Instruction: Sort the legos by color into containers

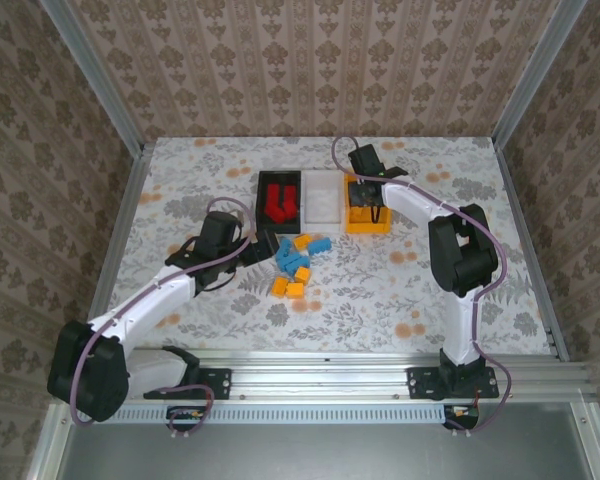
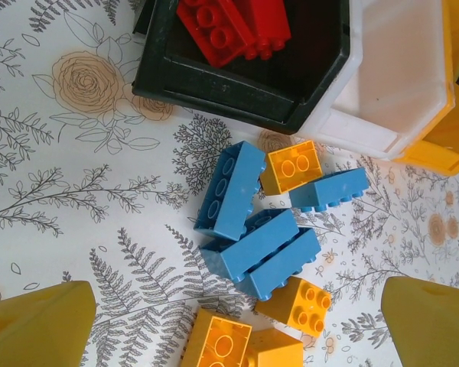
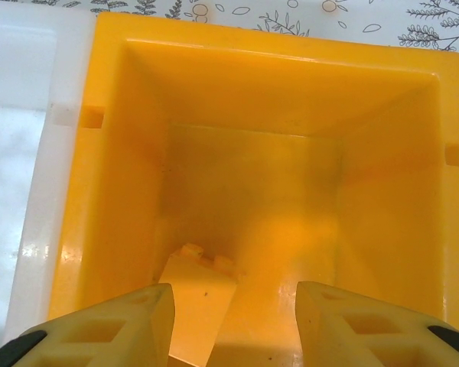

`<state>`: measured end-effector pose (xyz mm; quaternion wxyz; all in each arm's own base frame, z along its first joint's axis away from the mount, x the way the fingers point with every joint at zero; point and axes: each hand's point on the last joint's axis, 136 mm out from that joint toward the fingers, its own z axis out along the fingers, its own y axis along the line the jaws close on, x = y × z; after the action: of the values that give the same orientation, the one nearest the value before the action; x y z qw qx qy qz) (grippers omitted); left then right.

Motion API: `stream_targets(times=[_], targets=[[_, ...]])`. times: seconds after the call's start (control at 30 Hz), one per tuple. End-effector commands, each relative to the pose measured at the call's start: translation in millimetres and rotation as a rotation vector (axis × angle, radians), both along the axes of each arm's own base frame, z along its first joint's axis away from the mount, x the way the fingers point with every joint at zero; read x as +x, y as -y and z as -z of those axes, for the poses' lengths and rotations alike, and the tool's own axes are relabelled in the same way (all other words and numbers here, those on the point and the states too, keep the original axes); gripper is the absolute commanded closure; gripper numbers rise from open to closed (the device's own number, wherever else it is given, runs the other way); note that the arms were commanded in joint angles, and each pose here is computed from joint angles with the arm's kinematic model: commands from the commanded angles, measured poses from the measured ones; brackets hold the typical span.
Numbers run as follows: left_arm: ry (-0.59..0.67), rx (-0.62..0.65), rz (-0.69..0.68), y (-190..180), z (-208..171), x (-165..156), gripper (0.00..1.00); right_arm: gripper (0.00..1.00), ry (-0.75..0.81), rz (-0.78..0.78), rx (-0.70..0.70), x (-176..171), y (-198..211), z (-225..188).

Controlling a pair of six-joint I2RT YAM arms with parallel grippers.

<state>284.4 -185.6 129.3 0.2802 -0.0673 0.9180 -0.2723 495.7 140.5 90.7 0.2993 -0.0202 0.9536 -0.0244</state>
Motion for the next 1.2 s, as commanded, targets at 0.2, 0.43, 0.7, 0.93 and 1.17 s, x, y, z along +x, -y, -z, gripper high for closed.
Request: stream_targets(times=[0.2,0.43,0.7,0.93,1.17], targets=[[0.016,0.044,-0.038,-9,0,4,0.03,0.53,0.116,-0.137,0.025,-64,-51,-65],[-0.046,0.069,-0.205,-49,17,4,0.04,0.49,-0.026,-0.366,0.036,-180,-118,-22],[-0.031,0.005,-0.301,-68,18,2,0.05,0.34,-0.142,-0.325,0.167,-211,-161,32],[-0.043,0.016,-0.277,-68,21,-2,0.05,0.27,-0.163,-0.275,0.242,-190,-184,47],[-0.038,0.016,-0.277,-69,23,-1,0.05,0.30,-0.206,-0.277,0.200,-186,-180,54]])
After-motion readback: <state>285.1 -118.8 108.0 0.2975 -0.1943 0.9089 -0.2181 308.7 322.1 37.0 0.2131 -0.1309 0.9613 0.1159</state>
